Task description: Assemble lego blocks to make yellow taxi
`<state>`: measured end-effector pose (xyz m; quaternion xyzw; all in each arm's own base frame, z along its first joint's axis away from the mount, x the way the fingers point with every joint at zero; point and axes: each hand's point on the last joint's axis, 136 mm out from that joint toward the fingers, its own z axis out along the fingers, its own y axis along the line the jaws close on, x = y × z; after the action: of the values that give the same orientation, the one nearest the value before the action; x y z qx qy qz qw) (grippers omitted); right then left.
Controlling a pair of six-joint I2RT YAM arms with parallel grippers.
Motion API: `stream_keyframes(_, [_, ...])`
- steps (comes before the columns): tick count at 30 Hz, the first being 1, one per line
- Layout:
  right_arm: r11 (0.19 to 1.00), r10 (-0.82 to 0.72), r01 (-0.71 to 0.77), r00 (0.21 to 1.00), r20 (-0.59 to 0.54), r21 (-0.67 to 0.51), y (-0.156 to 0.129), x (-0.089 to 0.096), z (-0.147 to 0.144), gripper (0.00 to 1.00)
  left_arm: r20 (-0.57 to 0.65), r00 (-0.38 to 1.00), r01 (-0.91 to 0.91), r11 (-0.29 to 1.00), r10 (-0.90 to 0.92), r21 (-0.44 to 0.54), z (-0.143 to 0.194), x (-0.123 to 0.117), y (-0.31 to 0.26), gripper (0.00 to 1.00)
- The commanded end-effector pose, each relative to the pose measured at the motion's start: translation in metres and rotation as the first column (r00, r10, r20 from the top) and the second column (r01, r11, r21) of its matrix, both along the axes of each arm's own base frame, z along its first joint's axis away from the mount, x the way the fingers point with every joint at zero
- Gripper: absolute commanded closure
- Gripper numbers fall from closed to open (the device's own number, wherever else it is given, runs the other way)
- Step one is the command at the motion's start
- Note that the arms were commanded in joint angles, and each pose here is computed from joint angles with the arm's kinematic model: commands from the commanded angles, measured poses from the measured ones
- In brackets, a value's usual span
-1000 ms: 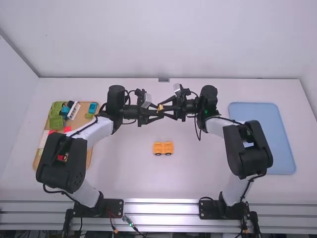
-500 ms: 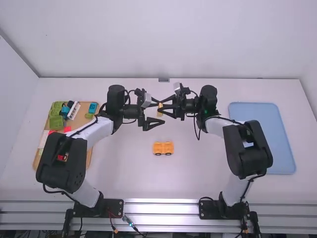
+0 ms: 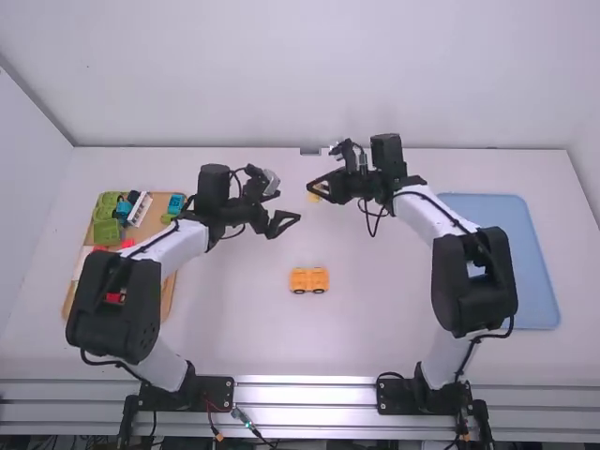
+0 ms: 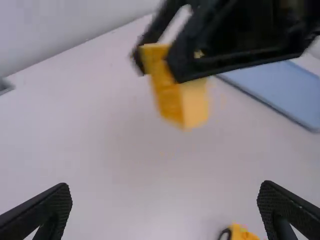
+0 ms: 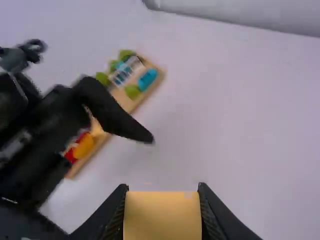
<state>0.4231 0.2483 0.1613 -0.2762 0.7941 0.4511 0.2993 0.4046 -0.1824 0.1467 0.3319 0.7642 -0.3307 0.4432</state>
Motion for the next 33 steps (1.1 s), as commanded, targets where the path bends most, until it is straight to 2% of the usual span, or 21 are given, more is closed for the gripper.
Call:
stream_keyframes(1, [0.978, -0.041, 0.072, 0.986, 0.163, -0.195, -0.011, 0.027, 0.009, 0.80, -0.016, 0.992, -0.126, 0.992, 0.126, 0.025, -0.005, 0.017, 0.029, 0.01])
stream_keyframes(3, [0.909, -0.121, 0.157, 0.986, 0.116, -0.386, -0.025, 0.026, -0.002, 0.80, -0.012, 0.984, -0.179, 0.984, 0.179, 0.017, -0.001, 0.026, 0.050, 0.01])
stream_keyframes(5, [0.843, -0.202, 0.220, 0.975, 0.089, -0.491, -0.036, 0.024, -0.008, 0.80, -0.001, 0.978, -0.211, 0.977, 0.211, 0.016, 0.003, 0.033, 0.064, 0.01])
stream_keyframes(6, [0.782, -0.270, 0.262, 0.960, 0.071, -0.566, -0.047, 0.020, -0.013, 0.80, 0.006, 0.974, -0.227, 0.974, 0.227, 0.014, 0.006, 0.036, 0.071, 0.01])
stream_keyframes(7, [0.721, -0.327, 0.284, 0.944, 0.051, -0.632, -0.057, 0.012, -0.019, 0.78, 0.016, 0.968, -0.249, 0.968, 0.249, 0.010, 0.010, 0.041, 0.081, 0.01])
stream_keyframes(9, [0.669, -0.374, 0.282, 0.927, 0.017, -0.688, -0.064, -0.002, -0.026, 0.77, 0.021, 0.960, -0.279, 0.960, 0.279, -0.003, 0.015, 0.046, 0.091, 0.01])
stream_keyframes(10, [0.640, -0.400, 0.260, 0.916, -0.025, -0.723, -0.066, -0.016, -0.033, 0.80, 0.026, 0.953, -0.300, 0.954, 0.300, -0.015, 0.020, 0.050, 0.098, 0.01])
stream_keyframes(11, [0.637, -0.405, 0.259, 0.914, -0.029, -0.726, -0.066, -0.017, -0.034, 0.81, 0.027, 0.953, -0.302, 0.953, 0.302, -0.016, 0.021, 0.051, 0.099, 0.01])
stream_keyframes(13, [0.603, -0.464, 0.229, 0.880, -0.103, -0.764, -0.072, -0.038, -0.046, 0.92, 0.049, 0.947, -0.318, 0.948, 0.319, -0.022, 0.028, 0.056, 0.106, 0.01])
stream_keyframes(15, [0.564, -0.547, 0.244, 0.826, -0.136, -0.789, -0.081, -0.048, -0.055, 1.00, 0.063, 0.939, -0.338, 0.941, 0.339, -0.016, 0.032, 0.060, 0.110, 0.01])
stream_keyframes(18, [0.479, -0.664, 0.239, 0.728, -0.170, -0.845, -0.096, -0.072, -0.077, 1.00, 0.087, 0.923, -0.377, 0.926, 0.375, 0.008, 0.035, 0.068, 0.112, 0.01])
stream_keyframes(20, [0.453, -0.696, 0.228, 0.695, -0.182, -0.862, -0.102, -0.082, -0.086, 1.00, 0.093, 0.919, -0.385, 0.923, 0.382, 0.014, 0.036, 0.069, 0.111, 0.01])
stream_keyframes(21, [0.434, -0.733, 0.223, 0.651, -0.198, -0.873, -0.107, -0.092, -0.098, 1.00, 0.099, 0.918, -0.387, 0.922, 0.383, 0.017, 0.036, 0.070, 0.109, 0.01])
stream_keyframes(27, [0.397, -0.834, 0.266, 0.505, -0.224, -0.878, -0.111, -0.110, -0.128, 1.00, 0.113, 0.913, -0.395, 0.918, 0.391, 0.016, 0.039, 0.072, 0.110, 0.01])
stream_keyframes(30, [0.384, -0.861, 0.309, 0.459, -0.217, -0.870, -0.112, -0.115, -0.127, 1.00, 0.107, 0.915, -0.394, 0.919, 0.390, 0.019, 0.037, 0.072, 0.110, 0.01])
stream_keyframes(33, [0.330, -0.909, 0.389, 0.377, -0.178, -0.860, -0.118, -0.119, -0.122, 1.00, 0.094, 0.917, -0.392, 0.920, 0.388, 0.024, 0.034, 0.070, 0.109, 0.01])
